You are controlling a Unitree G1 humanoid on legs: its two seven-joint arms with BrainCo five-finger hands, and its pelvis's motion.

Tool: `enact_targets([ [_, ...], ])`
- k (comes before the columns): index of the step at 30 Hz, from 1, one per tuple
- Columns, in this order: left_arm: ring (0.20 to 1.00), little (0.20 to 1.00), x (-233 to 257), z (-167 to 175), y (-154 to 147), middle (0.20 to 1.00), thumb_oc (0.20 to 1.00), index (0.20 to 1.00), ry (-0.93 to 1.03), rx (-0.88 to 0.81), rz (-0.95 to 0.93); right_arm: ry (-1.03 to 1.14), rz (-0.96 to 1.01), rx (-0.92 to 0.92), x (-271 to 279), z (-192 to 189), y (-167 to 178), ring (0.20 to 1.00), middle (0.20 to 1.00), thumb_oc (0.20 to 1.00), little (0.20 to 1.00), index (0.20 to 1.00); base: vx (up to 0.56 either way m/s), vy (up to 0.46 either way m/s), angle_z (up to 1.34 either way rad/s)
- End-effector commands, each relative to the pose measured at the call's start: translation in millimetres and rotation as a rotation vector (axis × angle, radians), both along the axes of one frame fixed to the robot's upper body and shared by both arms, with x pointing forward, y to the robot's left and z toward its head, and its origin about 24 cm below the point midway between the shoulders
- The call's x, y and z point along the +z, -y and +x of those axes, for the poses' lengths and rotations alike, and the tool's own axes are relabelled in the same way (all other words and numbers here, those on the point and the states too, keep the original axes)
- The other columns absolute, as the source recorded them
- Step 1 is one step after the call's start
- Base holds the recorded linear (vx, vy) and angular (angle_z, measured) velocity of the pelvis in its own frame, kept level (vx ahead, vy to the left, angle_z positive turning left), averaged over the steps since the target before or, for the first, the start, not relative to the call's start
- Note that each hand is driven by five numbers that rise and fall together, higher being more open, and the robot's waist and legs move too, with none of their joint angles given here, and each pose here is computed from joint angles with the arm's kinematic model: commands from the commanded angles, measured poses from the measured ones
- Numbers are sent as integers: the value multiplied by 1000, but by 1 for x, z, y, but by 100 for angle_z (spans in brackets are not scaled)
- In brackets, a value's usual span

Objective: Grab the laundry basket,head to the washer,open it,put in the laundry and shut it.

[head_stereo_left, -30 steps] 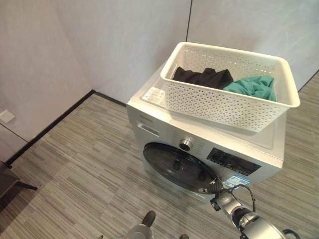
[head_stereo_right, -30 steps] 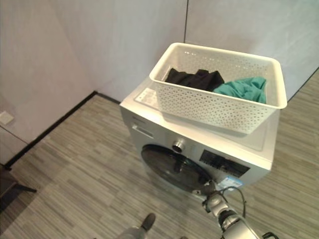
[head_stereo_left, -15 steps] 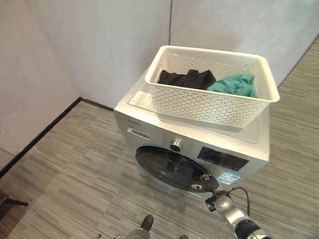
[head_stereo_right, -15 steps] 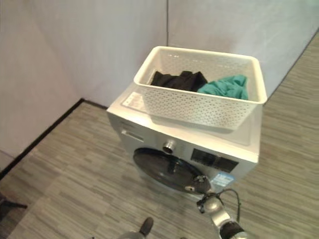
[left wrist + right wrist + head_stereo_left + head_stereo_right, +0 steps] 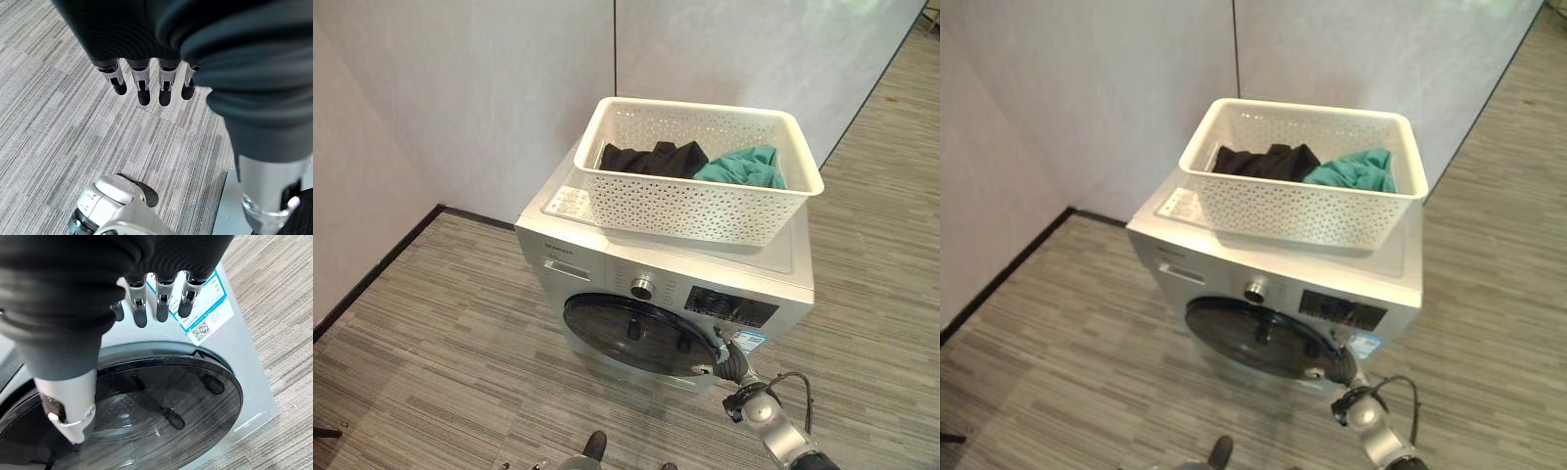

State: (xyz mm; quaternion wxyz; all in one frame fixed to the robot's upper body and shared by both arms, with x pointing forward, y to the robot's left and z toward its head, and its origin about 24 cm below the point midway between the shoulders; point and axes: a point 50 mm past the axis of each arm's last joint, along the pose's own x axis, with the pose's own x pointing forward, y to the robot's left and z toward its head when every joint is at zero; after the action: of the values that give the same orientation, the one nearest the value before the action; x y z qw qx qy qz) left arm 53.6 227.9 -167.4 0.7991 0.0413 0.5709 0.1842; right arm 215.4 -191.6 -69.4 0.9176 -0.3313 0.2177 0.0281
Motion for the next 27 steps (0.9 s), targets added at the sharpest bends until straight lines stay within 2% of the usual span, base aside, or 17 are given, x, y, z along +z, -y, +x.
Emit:
enact_targets([
  [1, 1000, 1000, -3, -3, 3, 1000, 1000, 1000, -13, 65, -28, 121, -46, 10, 22, 21, 8, 1000, 1000, 1000, 1000, 1000, 0, 0, 0],
  [9, 1000, 1000, -2, -4, 7, 1000, 1000, 1000, 25, 70, -52, -3, -144, -29, -5, 27, 12, 1000, 1000, 1000, 1000, 1000, -5, 6, 5],
  [12, 1000, 1000, 1, 10, 10, 1000, 1000, 1000, 90, 28, -66, -101, -250, -73, -16, 29, 27, 1000, 1000, 1000, 1000, 1000, -60, 27, 27],
  [15, 1000, 1000, 2, 18, 13, 1000, 1000, 1000, 112, -6, -77, -154, -274, -90, -20, 30, 32, 1000, 1000, 1000, 1000, 1000, -61, 39, 31],
  [21, 1000, 1000, 1, 19, 13, 1000, 1000, 1000, 90, -53, -66, -209, -270, -38, -26, 33, 14, 1000, 1000, 1000, 1000, 1000, 4, 36, 31],
  [23, 1000, 1000, 0, 14, 14, 1000, 1000, 1000, 66, -59, -63, -229, -242, 1, -31, 30, -2, 1000, 1000, 1000, 1000, 1000, 52, 31, 17],
  [24, 1000, 1000, -1, 12, 14, 1000, 1000, 1000, 54, -61, -59, -240, -229, 17, -33, 28, -8, 802, 802, 802, 802, 802, 38, 23, -13],
  [25, 1000, 1000, -1, 11, 13, 1000, 1000, 1000, 50, -62, -55, -238, -216, 38, -34, 28, -15, 796, 796, 796, 796, 796, 31, 17, -24],
  [26, 1000, 1000, -1, 10, 14, 1000, 1000, 1000, 44, -65, -54, -245, -203, 57, -36, 26, -22, 752, 752, 752, 752, 752, 22, 11, -13],
  [27, 1000, 1000, -1, 9, 14, 1000, 1000, 1000, 41, -66, -53, -251, -185, 73, -37, 24, -28, 752, 752, 752, 752, 752, 23, 8, -9],
])
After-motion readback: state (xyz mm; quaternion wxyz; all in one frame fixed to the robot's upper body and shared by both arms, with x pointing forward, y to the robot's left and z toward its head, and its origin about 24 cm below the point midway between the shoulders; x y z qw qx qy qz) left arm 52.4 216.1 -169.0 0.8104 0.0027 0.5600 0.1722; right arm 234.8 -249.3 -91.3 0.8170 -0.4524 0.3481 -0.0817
